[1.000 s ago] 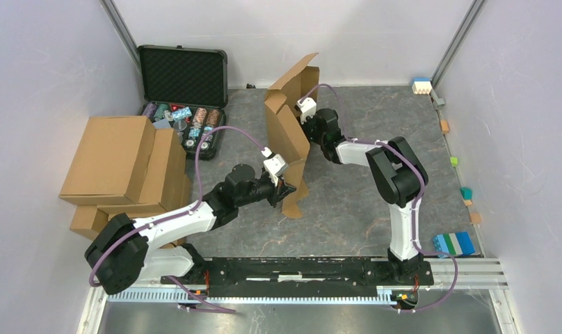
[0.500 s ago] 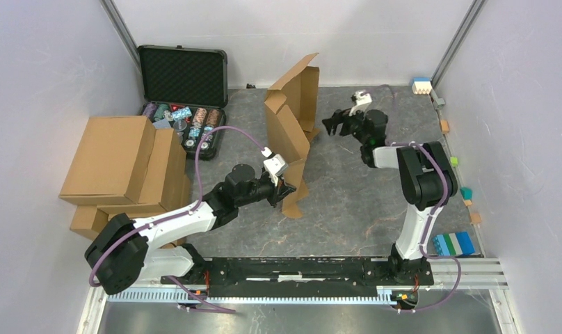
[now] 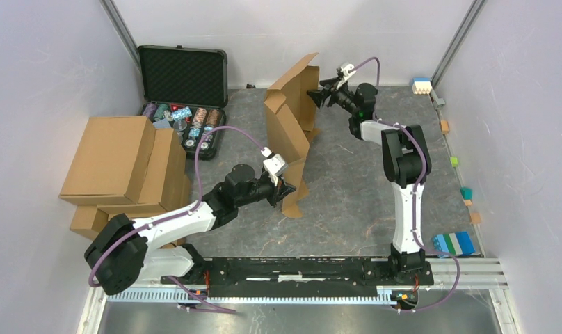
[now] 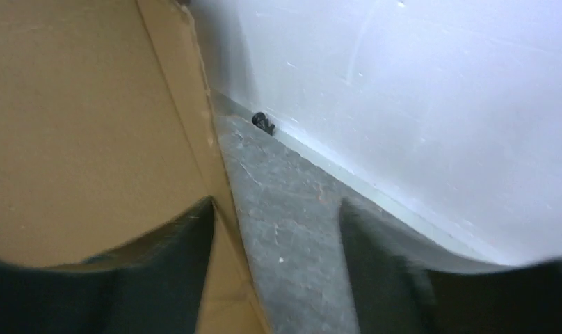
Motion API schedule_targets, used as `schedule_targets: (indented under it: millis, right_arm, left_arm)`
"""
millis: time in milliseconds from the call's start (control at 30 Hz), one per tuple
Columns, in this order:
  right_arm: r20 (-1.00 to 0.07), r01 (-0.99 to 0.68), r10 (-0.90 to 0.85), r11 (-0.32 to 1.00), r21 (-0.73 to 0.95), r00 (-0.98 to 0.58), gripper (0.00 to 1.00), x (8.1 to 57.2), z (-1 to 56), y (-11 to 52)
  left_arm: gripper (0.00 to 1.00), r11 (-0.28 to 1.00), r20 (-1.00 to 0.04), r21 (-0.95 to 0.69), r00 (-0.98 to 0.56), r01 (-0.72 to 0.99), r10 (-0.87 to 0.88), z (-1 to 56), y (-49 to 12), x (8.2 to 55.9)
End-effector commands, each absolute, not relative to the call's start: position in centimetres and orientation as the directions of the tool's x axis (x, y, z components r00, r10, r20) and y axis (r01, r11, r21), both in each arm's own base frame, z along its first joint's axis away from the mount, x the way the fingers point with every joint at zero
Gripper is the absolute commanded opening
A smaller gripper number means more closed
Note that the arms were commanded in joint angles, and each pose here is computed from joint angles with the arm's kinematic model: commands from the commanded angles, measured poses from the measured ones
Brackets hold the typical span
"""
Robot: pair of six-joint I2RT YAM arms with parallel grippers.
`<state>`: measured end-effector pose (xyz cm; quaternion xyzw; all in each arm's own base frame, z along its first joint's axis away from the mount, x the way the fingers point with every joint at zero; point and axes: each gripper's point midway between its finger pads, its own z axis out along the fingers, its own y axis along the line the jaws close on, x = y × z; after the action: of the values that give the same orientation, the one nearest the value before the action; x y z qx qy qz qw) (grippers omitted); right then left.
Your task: Fold the paper box
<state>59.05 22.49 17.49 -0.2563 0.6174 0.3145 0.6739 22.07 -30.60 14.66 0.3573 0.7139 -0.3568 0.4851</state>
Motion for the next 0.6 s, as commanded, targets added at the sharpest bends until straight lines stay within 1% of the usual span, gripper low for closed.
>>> schedule_targets:
  millis: [0, 33, 100, 133, 167, 233, 367, 433, 567]
  right_arm:
    - [-0.991, -0.788, 0.091, 0.615, -0.021, 0.098, 0.59, 59.8, 19.1, 24.8]
    - [-0.990, -0.791, 0.095, 0.612, -0.027, 0.107, 0.42, 59.4, 19.6, 24.9]
    - [-0.989, -0.765, 0.090, 0.643, -0.030, 0.115, 0.15, 58.0, 19.8, 23.9]
    - [-0.986, -0.740, 0.087, 0.671, -0.050, 0.146, 0.02, 57.1, 21.1, 23.2]
    - [-0.985, -0.709, 0.077, 0.703, -0.056, 0.154, 0.00, 56.1, 21.5, 22.3]
    - [-0.982, -0.648, 0.074, 0.760, -0.057, 0.173, 0.00, 54.1, 22.4, 20.6]
    - [-0.987, -0.503, 0.072, 0.864, -0.012, 0.147, 0.00, 50.0, 22.7, 16.7]
    - [-0.992, -0.407, 0.048, 0.913, -0.004, 0.117, 0.00, 47.3, 21.7, 14.4]
    - [-0.995, -0.334, 0.026, 0.943, -0.007, 0.097, 0.00, 42.5, 20.8, 12.3]
  left_arm:
    - [0.03, 0.512, -0.917, -0.221, -0.356, 0.830, 0.182, 13.4, -30.0, 21.4]
    - [0.04, 0.519, -0.917, -0.218, -0.355, 0.827, 0.181, 13.5, -29.9, 21.5]
    - [0.04, 0.543, -0.919, -0.210, -0.354, 0.813, 0.175, 13.6, -29.5, 21.8]
    - [0.04, 0.560, -0.920, -0.204, -0.352, 0.803, 0.170, 13.6, -29.2, 22.0]
    - [0.03, 0.573, -0.923, -0.200, -0.349, 0.795, 0.163, 13.7, -29.0, 22.2]
    - [0.04, 0.613, -0.929, -0.188, -0.342, 0.767, 0.143, 13.9, -28.2, 22.6]
    - [0.05, 0.707, -0.940, -0.164, -0.327, 0.688, 0.101, 14.4, -26.2, 23.8]
    - [0.08, 0.747, -0.946, -0.156, -0.315, 0.646, 0.075, 14.7, -25.1, 24.2]
    - [0.16, 0.799, -0.960, -0.160, -0.280, 0.579, 0.011, 15.7, -23.5, 24.8]
